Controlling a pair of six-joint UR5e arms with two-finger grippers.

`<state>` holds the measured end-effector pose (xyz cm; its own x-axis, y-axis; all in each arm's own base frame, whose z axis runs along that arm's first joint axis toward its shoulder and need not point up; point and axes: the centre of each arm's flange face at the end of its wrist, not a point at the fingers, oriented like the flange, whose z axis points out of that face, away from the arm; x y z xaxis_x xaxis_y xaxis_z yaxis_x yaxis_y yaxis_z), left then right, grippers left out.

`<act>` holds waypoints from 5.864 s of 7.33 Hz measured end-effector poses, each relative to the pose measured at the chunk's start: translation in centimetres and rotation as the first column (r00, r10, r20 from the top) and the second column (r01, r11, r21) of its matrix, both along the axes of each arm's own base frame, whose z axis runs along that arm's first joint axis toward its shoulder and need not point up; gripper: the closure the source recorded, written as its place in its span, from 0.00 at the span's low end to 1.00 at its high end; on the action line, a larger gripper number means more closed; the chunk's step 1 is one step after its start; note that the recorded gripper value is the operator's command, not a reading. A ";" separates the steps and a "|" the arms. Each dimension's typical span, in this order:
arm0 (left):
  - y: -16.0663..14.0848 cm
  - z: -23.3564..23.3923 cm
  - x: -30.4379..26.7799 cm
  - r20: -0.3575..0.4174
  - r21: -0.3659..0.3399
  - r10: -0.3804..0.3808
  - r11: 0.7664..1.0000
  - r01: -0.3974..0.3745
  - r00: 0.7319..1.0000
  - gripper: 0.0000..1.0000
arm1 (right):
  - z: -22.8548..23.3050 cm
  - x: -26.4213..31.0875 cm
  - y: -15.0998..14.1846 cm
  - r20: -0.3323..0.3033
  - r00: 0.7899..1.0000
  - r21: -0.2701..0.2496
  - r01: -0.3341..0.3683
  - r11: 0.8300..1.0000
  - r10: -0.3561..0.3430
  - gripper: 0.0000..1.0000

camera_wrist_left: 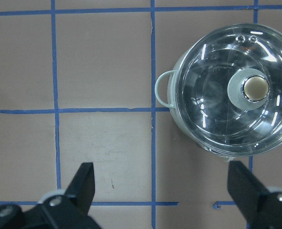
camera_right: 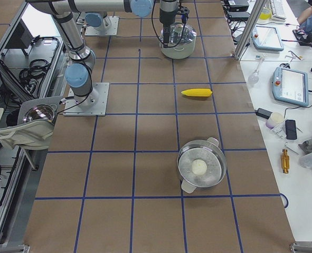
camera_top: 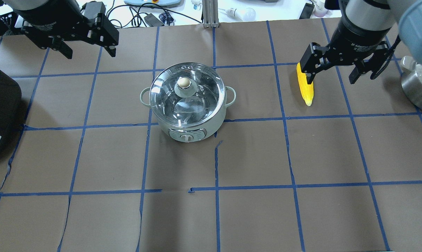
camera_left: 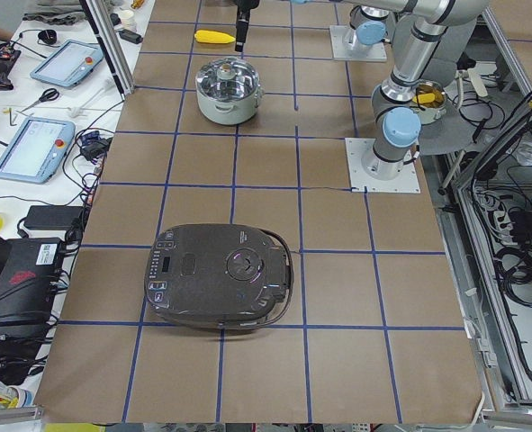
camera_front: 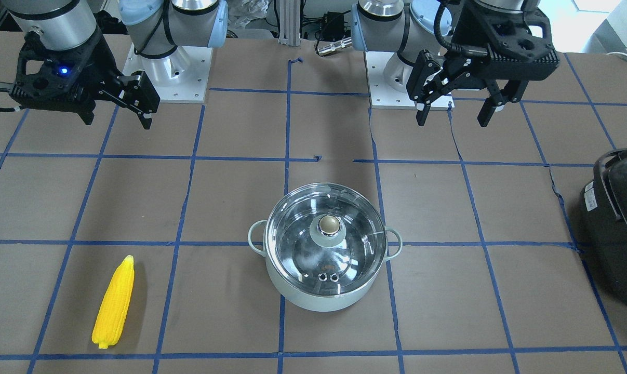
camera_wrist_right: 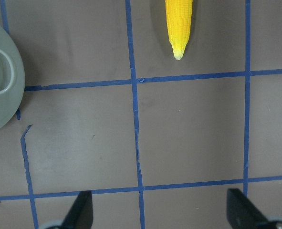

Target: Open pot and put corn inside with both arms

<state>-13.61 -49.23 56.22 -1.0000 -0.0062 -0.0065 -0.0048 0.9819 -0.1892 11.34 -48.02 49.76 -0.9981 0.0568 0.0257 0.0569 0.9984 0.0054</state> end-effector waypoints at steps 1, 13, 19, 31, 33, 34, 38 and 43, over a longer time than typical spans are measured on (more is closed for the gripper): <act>0.0 -0.1 0.0 -0.002 0.002 0.000 1.000 0.000 1.000 0.00 | 0.0 0.0 0.0 0.000 1.000 0.000 0.000 1.000 0.000 0.00; -10.8 -9.7 -9.0 -0.027 0.067 0.023 0.997 -0.022 0.999 0.02 | -0.1 0.0 0.0 -0.008 1.000 0.002 -0.001 1.000 0.001 0.00; -11.1 -20.2 -14.8 -0.016 0.177 0.048 0.983 -0.044 0.999 0.21 | -3.7 -3.4 -3.7 -0.012 0.997 0.021 0.080 0.997 -0.080 0.00; -8.1 -17.5 -15.2 -0.055 0.114 0.020 0.993 -0.014 0.998 0.61 | -31.6 -8.8 -20.8 0.030 0.999 -0.119 -0.009 0.993 0.013 0.93; -8.5 -15.0 -9.8 -0.033 0.115 0.013 0.993 -0.009 0.999 0.61 | -32.1 -8.9 -20.9 0.027 1.000 -0.119 -0.009 0.993 0.012 1.00; -9.8 -14.3 -4.8 -0.026 0.111 0.006 0.994 -0.003 1.000 0.61 | -31.9 -8.9 -20.9 0.027 1.000 -0.123 -0.006 0.992 0.009 1.00; -11.6 -18.3 13.5 -0.004 0.153 -0.045 0.987 0.046 0.999 0.63 | -22.7 -2.3 -21.8 0.032 0.999 -0.203 0.033 0.979 -0.027 1.00; -7.2 -31.3 24.6 0.008 0.149 -0.027 0.988 0.025 1.000 0.69 | -12.2 26.8 -14.6 0.037 0.997 -0.218 -0.061 0.974 0.071 1.00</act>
